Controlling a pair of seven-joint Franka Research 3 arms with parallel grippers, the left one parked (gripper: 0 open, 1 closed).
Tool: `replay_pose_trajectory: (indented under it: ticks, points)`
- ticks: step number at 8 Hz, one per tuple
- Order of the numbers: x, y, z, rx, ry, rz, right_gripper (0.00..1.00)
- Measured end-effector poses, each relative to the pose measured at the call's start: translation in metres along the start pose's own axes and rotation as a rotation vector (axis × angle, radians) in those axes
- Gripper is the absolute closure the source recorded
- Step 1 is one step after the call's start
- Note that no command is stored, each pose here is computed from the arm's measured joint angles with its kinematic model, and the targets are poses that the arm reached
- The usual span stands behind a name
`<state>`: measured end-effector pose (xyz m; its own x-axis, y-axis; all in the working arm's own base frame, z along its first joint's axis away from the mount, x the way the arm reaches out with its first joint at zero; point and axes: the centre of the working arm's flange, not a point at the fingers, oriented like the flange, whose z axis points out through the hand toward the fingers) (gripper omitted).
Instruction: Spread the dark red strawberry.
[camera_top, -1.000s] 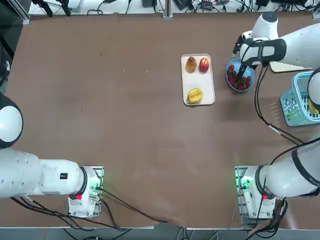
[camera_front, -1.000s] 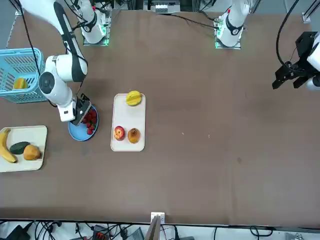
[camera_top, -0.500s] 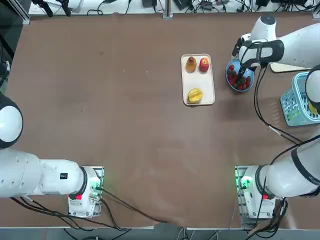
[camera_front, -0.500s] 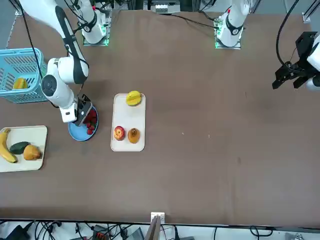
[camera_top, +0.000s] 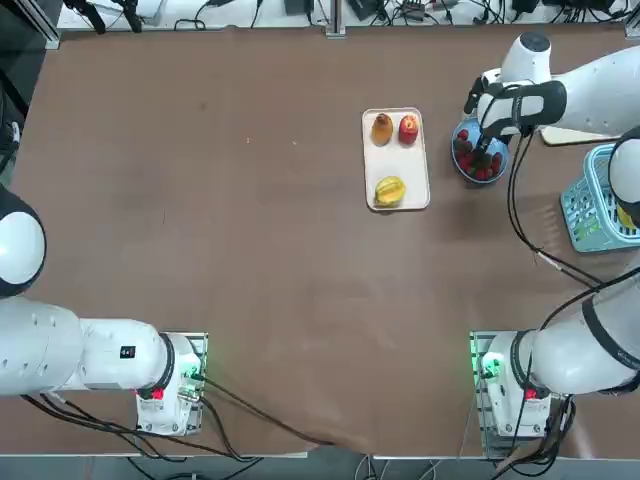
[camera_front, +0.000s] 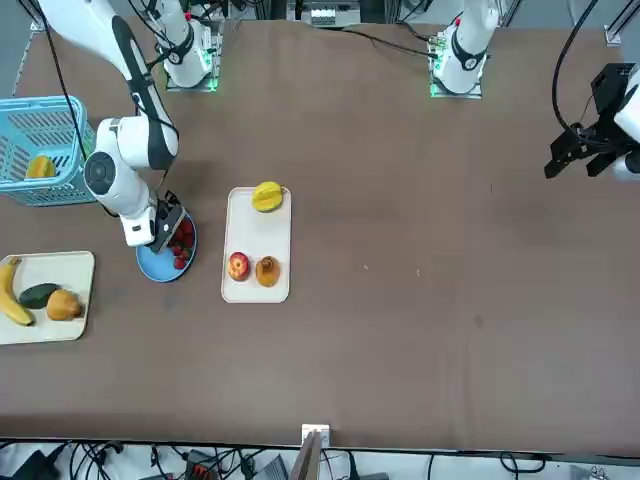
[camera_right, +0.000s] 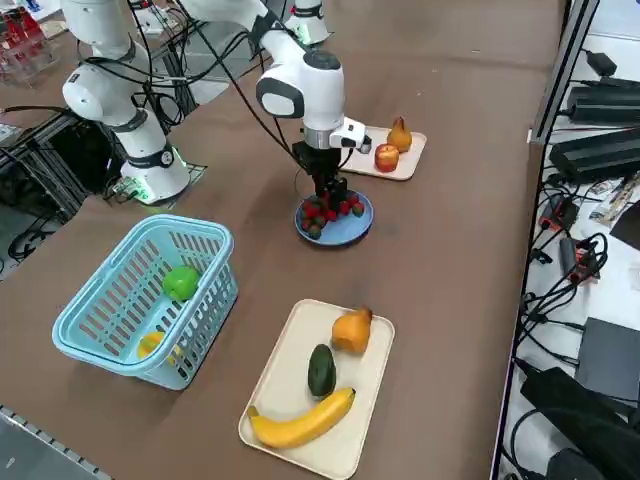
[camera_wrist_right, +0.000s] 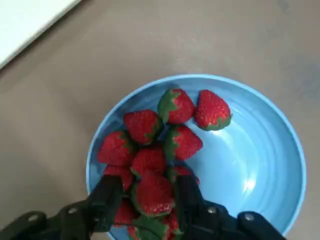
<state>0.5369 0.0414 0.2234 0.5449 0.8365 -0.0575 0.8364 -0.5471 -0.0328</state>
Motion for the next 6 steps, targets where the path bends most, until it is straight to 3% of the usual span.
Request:
replay_pose_trajectory:
  ticks: [1,4,6]
  points:
    - [0.0,0.002,-0.002,-0.009,0.006,0.003,0.61]
    - [0.001,0.004,-0.013,-0.011,0.012,0.016,0.64]
    - [0.005,0.012,-0.048,-0.011,0.018,0.023,0.64]
